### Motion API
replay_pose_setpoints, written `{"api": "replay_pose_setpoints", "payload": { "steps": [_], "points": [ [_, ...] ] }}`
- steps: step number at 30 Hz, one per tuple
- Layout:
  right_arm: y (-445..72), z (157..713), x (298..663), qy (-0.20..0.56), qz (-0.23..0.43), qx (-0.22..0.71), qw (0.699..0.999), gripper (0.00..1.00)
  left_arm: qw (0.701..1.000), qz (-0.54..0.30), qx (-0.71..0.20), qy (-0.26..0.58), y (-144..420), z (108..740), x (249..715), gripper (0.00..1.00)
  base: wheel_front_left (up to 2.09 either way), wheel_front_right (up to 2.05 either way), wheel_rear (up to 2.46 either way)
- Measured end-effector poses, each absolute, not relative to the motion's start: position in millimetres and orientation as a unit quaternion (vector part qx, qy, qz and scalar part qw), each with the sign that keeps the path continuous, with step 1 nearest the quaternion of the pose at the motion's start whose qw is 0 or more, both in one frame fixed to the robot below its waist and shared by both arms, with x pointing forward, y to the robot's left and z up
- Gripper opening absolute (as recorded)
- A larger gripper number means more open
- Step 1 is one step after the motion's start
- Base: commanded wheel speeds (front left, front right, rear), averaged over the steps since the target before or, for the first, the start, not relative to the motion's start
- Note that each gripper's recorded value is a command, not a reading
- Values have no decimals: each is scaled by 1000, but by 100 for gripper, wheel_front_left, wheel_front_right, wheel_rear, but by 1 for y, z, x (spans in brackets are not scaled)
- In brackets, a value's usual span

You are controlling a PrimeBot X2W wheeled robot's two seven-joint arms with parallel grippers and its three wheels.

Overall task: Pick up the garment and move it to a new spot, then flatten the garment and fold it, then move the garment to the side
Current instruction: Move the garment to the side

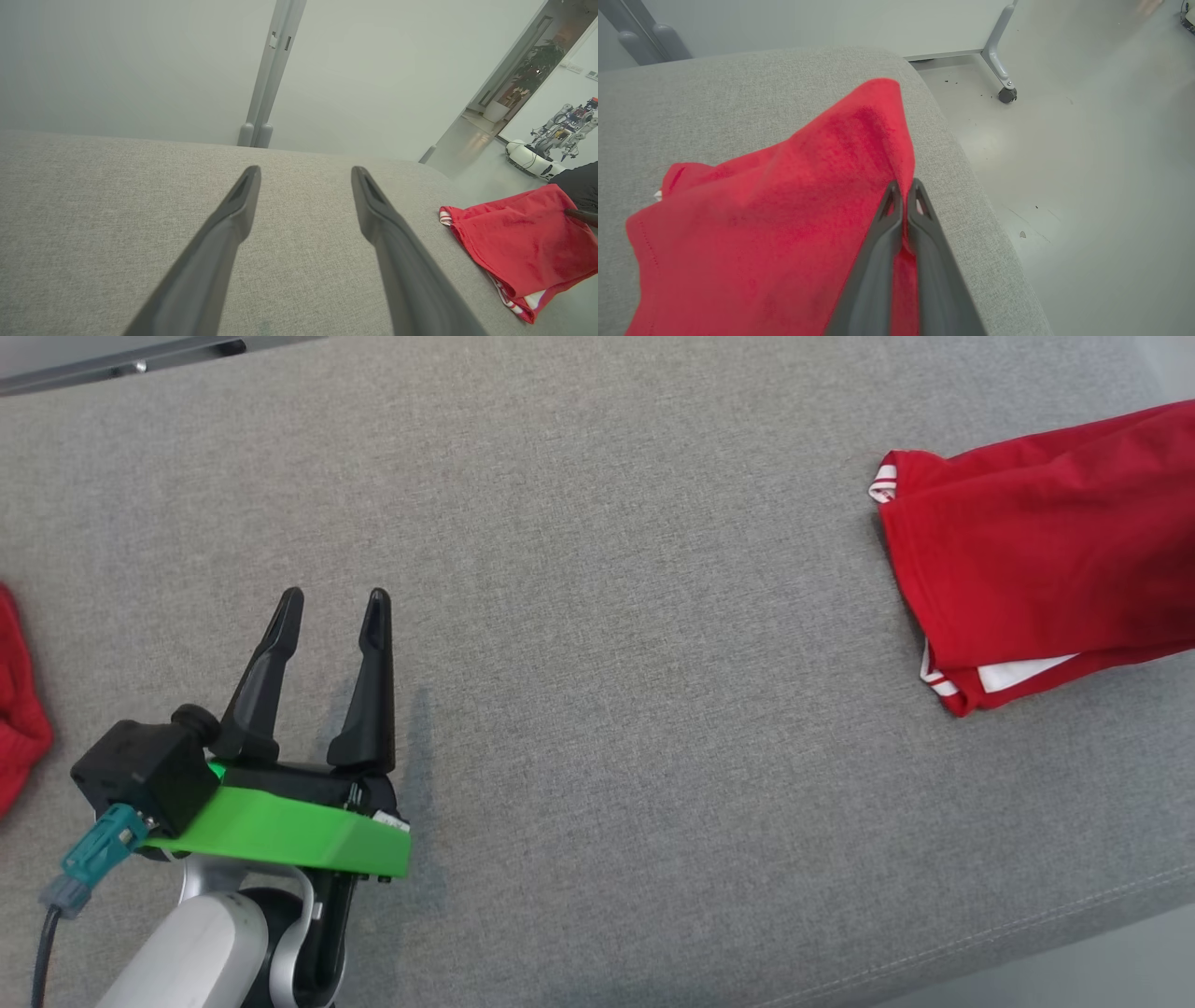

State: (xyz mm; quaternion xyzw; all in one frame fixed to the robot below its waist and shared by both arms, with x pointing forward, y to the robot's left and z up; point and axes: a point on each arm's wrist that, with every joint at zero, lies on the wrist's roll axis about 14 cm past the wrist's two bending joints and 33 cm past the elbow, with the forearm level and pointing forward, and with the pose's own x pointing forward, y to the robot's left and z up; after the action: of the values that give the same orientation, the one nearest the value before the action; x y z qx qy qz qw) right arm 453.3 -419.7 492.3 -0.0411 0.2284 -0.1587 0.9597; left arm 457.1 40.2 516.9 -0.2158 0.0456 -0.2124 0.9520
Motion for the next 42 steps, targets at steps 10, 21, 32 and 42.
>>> {"api": "replay_pose_setpoints", "payload": {
  "steps": [10, 21, 32, 42],
  "points": [
    [-439, 466, 470, 236, -193, -77, 949, 100, 956, -198, -206, 66, 51, 500, 465, 100, 0, 0, 0],
    [-409, 457, 481, 221, -158, -83, 959, 100, 958, -193, -202, 62, 53, 503, 464, 100, 0, 0, 0],
    [-355, 515, 505, 114, -83, -75, 987, 100, 964, -163, -210, 32, 67, 515, 465, 100, 0, 0, 0],
    [-290, 563, 504, 14, -12, -39, 999, 100, 980, -106, -166, 3, 98, 517, 462, 100, 0, 0, 0]
  ]
}}
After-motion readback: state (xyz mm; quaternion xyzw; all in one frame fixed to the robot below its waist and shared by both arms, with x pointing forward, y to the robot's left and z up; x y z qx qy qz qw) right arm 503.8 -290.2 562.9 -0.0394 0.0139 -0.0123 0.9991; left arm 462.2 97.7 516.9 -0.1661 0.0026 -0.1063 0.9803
